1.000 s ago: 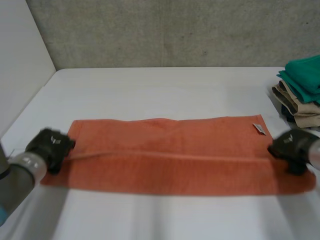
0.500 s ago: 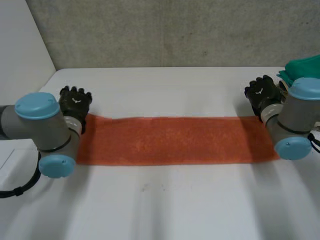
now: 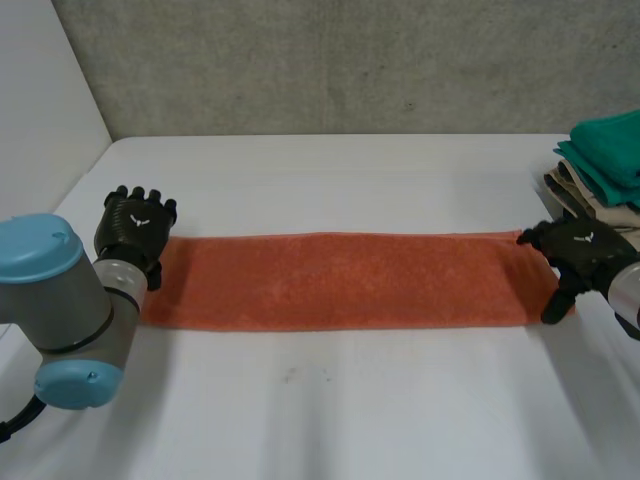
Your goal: Fold the laundry.
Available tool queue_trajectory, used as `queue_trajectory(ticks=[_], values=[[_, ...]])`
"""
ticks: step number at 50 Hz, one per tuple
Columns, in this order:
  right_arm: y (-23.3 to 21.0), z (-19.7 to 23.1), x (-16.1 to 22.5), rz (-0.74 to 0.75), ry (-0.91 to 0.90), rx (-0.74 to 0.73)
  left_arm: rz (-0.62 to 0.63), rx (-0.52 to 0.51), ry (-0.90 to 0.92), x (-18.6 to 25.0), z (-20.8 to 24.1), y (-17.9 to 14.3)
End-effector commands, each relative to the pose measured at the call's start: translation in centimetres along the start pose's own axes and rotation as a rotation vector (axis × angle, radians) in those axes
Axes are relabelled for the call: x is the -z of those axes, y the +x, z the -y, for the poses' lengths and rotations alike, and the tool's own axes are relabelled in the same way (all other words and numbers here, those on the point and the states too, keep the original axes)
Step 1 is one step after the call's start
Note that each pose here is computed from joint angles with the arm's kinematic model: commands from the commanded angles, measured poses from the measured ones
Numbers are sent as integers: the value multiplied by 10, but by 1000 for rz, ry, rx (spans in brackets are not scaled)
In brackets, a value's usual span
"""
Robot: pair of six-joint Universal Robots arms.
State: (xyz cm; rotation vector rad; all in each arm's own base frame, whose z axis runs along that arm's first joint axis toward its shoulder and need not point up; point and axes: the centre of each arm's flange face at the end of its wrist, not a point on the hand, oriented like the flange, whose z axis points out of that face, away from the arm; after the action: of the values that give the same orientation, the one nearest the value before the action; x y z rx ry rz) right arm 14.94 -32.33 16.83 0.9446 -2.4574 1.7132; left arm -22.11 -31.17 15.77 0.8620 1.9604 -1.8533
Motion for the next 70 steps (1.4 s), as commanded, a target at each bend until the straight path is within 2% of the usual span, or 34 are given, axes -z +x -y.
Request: queue_trajectory(ticks=[1, 7, 16, 24, 30, 34, 38, 42, 43, 45, 46, 49, 50, 54, 59, 64, 67, 68, 70], values=[[-2, -27, -18, 13, -42, -11, -7, -1, 14, 1, 1, 4], [1, -39, -35, -8, -36, 25, -12, -2, 10, 2, 0, 6], [37, -42, -25, -149, -78, 70, 3, 1, 18, 2, 3, 0], [116, -56, 0, -371, -165, 237, 15, 3, 30, 4, 8, -3], [125, -53, 2, -382, -171, 332, 20, 4, 37, 6, 11, -6], [90, -19, -3, -322, -48, 318, 36, 6, 49, 6, 15, -11], [30, 33, -1, -210, 175, 314, 54, 11, 61, 6, 20, -18], [-46, 79, 7, -59, 414, 366, 75, 19, 79, 8, 26, -24], [-80, 93, 13, 9, 504, 395, 83, 29, 80, 8, 27, -27], [-113, 107, 22, 79, 591, 422, 87, 40, 81, 8, 28, -29], [-148, 113, 28, 159, 660, 438, 87, 50, 81, 9, 28, -29], [-207, 112, 31, 295, 732, 471, 78, 78, 78, 10, 27, -28], [-240, 108, 33, 377, 760, 489, 77, 82, 79, 11, 28, -28], [-303, 84, 35, 531, 764, 533, 61, 86, 74, 13, 25, -23], [-323, 56, 23, 581, 701, 563, 46, 84, 70, 15, 24, -19], [-306, 67, 30, 530, 673, 505, 13, 83, 98, 20, 32, -9], [-270, 79, 30, 435, 607, 379, -16, 80, 127, 26, 41, 0], [-241, 81, 26, 365, 556, 297, -25, 81, 137, 28, 44, 3], [-216, 83, 25, 305, 513, 217, -65, 83, 169, 35, 53, 13]])
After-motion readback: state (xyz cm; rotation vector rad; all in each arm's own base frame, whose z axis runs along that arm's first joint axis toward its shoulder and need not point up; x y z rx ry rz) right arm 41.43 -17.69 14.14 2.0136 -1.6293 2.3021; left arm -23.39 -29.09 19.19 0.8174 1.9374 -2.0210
